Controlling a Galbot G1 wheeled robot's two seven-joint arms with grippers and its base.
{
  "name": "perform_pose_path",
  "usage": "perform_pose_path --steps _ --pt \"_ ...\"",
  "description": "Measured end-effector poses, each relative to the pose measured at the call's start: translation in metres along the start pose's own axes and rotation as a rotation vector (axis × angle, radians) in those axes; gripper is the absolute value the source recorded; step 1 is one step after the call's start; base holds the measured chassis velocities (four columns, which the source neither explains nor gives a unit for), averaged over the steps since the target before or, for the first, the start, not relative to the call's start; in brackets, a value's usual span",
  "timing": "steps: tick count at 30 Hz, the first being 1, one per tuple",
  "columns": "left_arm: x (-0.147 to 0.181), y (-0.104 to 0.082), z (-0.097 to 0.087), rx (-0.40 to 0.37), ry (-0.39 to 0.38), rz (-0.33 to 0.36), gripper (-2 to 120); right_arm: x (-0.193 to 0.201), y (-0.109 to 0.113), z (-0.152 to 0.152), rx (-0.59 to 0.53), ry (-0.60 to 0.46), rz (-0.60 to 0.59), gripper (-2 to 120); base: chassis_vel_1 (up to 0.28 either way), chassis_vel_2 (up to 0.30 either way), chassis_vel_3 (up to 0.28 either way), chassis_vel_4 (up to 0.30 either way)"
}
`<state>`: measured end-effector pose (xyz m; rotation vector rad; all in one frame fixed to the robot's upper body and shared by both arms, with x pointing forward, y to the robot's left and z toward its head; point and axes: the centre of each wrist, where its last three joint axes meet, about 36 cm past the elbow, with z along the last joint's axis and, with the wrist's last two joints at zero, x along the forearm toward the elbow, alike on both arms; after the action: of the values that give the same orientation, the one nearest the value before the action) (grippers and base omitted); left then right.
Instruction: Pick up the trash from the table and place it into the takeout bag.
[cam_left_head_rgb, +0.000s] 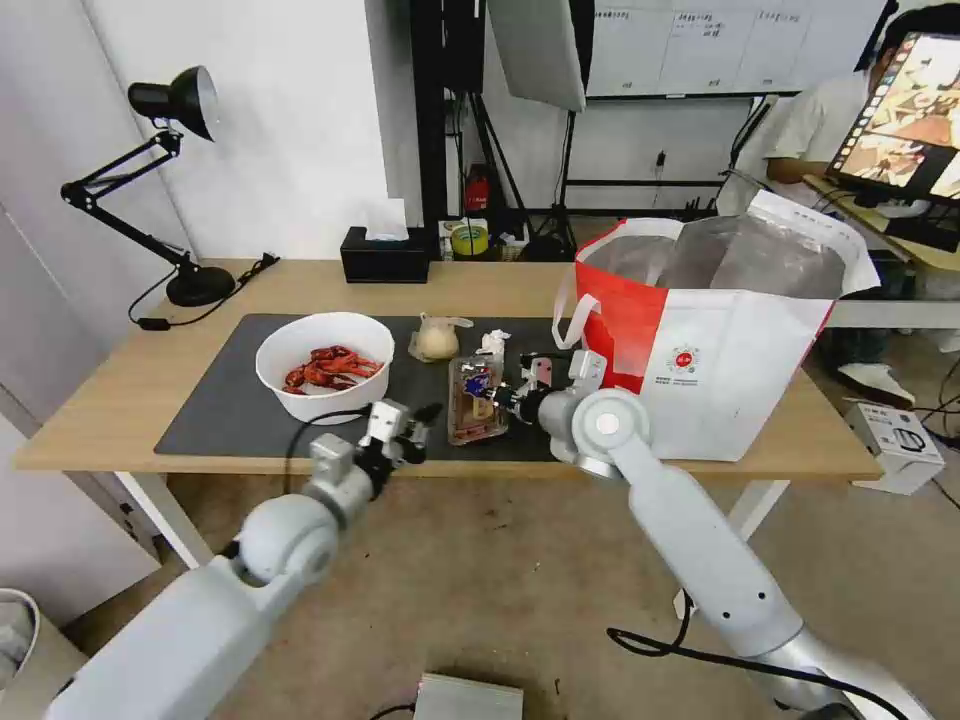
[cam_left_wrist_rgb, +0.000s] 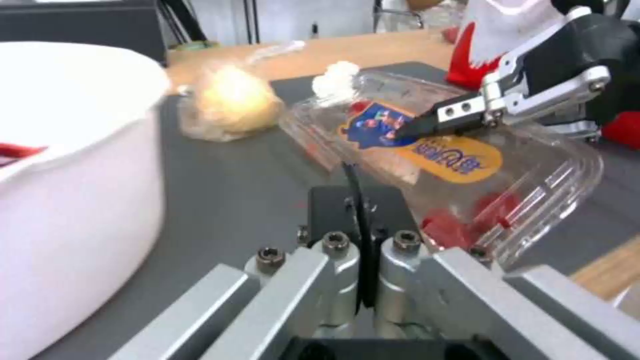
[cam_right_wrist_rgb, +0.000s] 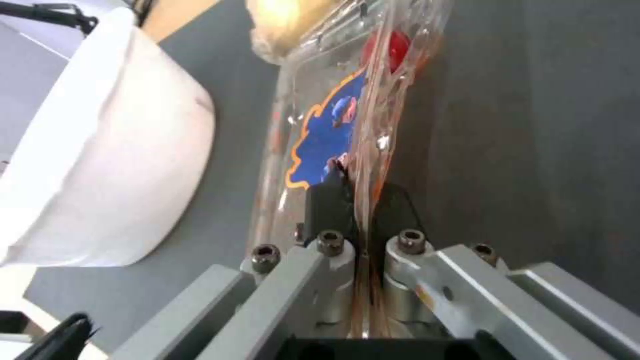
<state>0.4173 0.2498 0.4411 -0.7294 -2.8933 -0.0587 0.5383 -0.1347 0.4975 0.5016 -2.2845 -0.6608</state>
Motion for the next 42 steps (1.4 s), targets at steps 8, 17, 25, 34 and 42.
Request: perform_pose_path --steps 8,17,25,34,42 --pt "0.041 -0.001 0.002 0.02 -0.03 -0.058 13 0.015 0.002 0.003 0.011 -0.036 -0.047 0 0.0 0.0 0.0 0.0" --pt "0.075 0.001 0.006 0.045 -0.042 -0.131 49 0.062 0.003 0.003 0.058 -0.111 -0.103 0 0.0 0.0 0.0 0.0" --pt "0.082 -0.006 0.015 0.056 -0.039 -0.148 74 0.109 0.0 -0.002 0.086 -0.182 -0.173 0 0.0 0.0 0.0 0.0" --pt "0.086 -0.012 0.02 0.051 -0.027 -0.15 99 0.188 0.028 -0.059 0.127 -0.369 -0.293 0 0.0 0.0 0.0 0.0" --pt "0.086 -0.014 0.021 0.055 -0.027 -0.149 100 0.223 0.033 -0.106 0.101 -0.469 -0.28 0 0.0 0.0 0.0 0.0"
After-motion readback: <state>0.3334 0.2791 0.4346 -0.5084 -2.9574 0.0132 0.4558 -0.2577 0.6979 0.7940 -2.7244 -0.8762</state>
